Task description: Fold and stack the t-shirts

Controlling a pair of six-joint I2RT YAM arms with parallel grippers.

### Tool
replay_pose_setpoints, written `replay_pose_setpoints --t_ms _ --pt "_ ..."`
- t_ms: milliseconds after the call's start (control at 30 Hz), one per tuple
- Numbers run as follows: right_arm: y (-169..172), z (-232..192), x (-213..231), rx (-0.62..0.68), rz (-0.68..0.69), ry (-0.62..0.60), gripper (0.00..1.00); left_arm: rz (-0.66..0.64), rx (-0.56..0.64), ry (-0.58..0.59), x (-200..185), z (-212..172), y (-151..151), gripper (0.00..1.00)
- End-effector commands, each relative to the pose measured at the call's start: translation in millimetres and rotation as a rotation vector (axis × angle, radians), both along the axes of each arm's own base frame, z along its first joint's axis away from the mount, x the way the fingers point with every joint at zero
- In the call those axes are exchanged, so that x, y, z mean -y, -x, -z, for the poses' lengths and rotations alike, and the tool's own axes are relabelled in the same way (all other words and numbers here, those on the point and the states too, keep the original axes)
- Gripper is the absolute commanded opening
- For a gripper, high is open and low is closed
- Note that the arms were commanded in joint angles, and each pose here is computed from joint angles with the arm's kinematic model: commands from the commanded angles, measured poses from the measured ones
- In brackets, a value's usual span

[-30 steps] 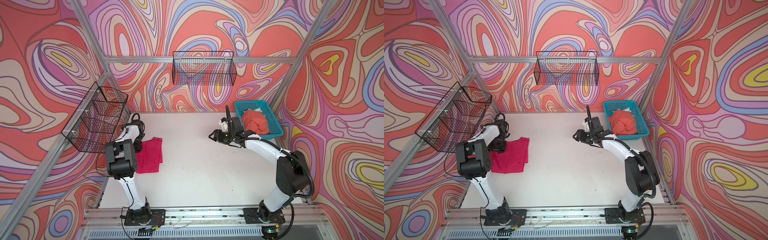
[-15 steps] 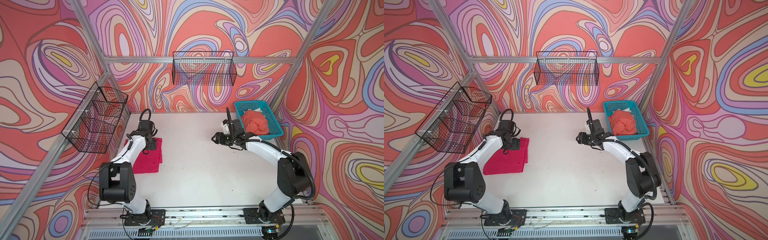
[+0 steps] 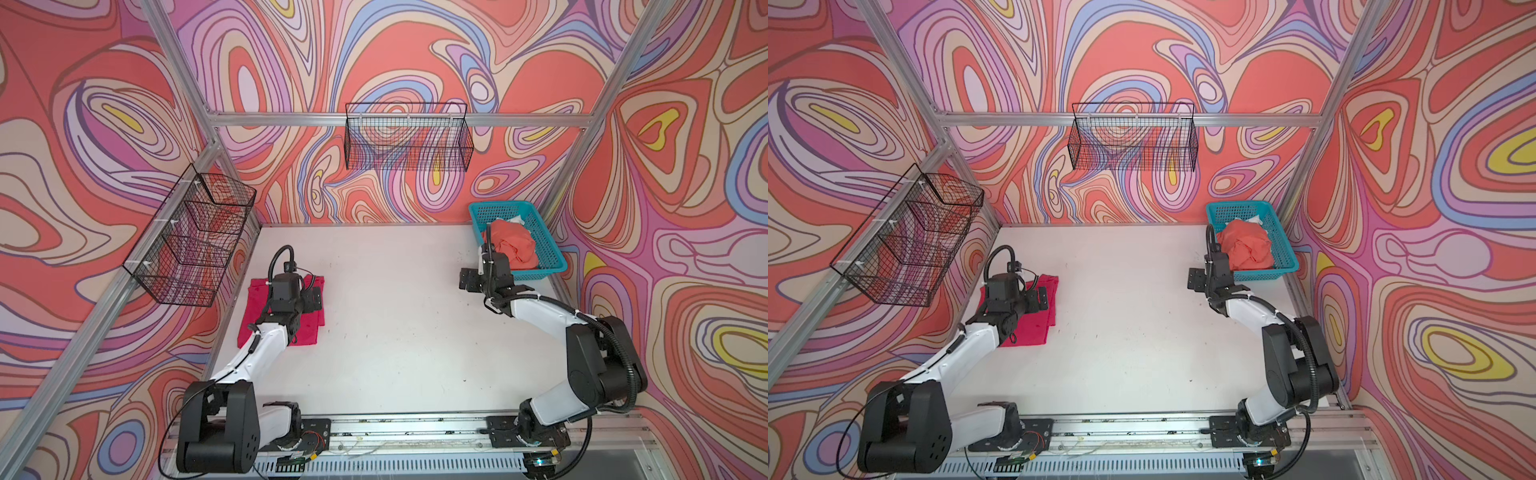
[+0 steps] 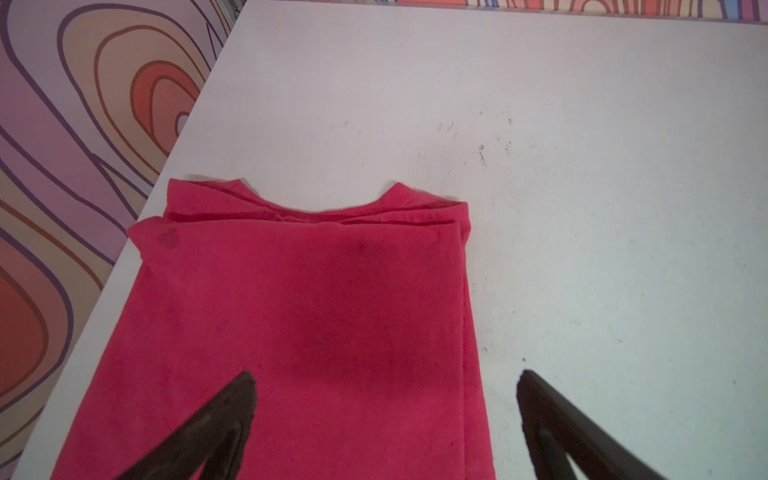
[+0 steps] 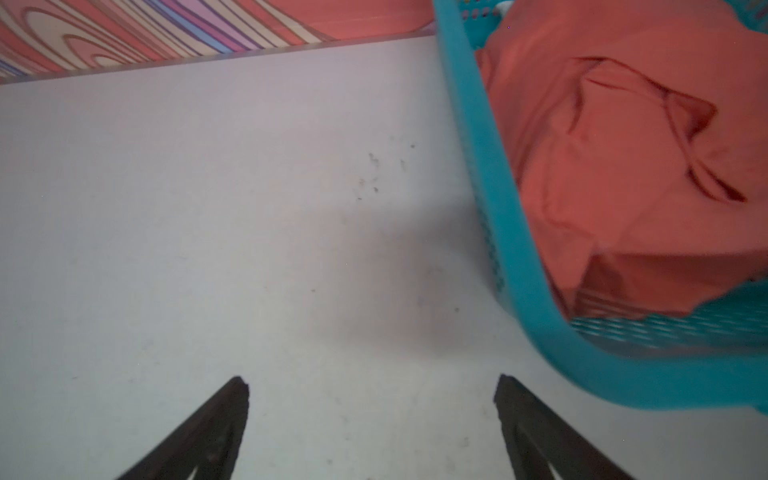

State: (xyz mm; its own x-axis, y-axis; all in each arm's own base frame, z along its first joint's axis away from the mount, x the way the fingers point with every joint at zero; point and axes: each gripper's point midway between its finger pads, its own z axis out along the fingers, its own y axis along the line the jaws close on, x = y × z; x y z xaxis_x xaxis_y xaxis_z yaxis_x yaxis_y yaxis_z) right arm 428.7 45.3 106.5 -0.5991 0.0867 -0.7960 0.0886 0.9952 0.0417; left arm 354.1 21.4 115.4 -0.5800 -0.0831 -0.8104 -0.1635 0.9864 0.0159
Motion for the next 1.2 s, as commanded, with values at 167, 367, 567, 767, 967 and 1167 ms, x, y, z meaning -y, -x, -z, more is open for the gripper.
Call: replay_pose_setpoints --t_ms 167,367,567,767,967,1167 --pt "-0.8 -9.5 43.9 0.287 0.141 0.181 0.98 0.045 0.227 -0.074 5.2 -11.6 -9.1 1.0" --pt "14.2 -16.8 51.3 0.437 0.148 0.167 0.98 0.04 0.259 -0.102 11.2 -2.3 -12.8 1.0" --pt "28.4 -16.6 51.0 0.512 0.131 0.143 0.98 0.033 0.308 -0.121 10.1 2.5 -28.0 0.99" --pt "33.8 -13.7 52.2 0.546 0.138 0.157 0.98 0.005 0.304 -0.126 6.0 20.4 -34.8 0.99" --pt "29.7 -11.3 62.3 0.521 0.208 0.163 0.98 0.009 0.28 -0.121 6.9 22.7 -34.4 0.99" --pt "27.8 -8.6 61.7 0.506 0.204 0.161 0.98 -0.001 0.292 -0.126 5.2 21.8 -35.2 0.99"
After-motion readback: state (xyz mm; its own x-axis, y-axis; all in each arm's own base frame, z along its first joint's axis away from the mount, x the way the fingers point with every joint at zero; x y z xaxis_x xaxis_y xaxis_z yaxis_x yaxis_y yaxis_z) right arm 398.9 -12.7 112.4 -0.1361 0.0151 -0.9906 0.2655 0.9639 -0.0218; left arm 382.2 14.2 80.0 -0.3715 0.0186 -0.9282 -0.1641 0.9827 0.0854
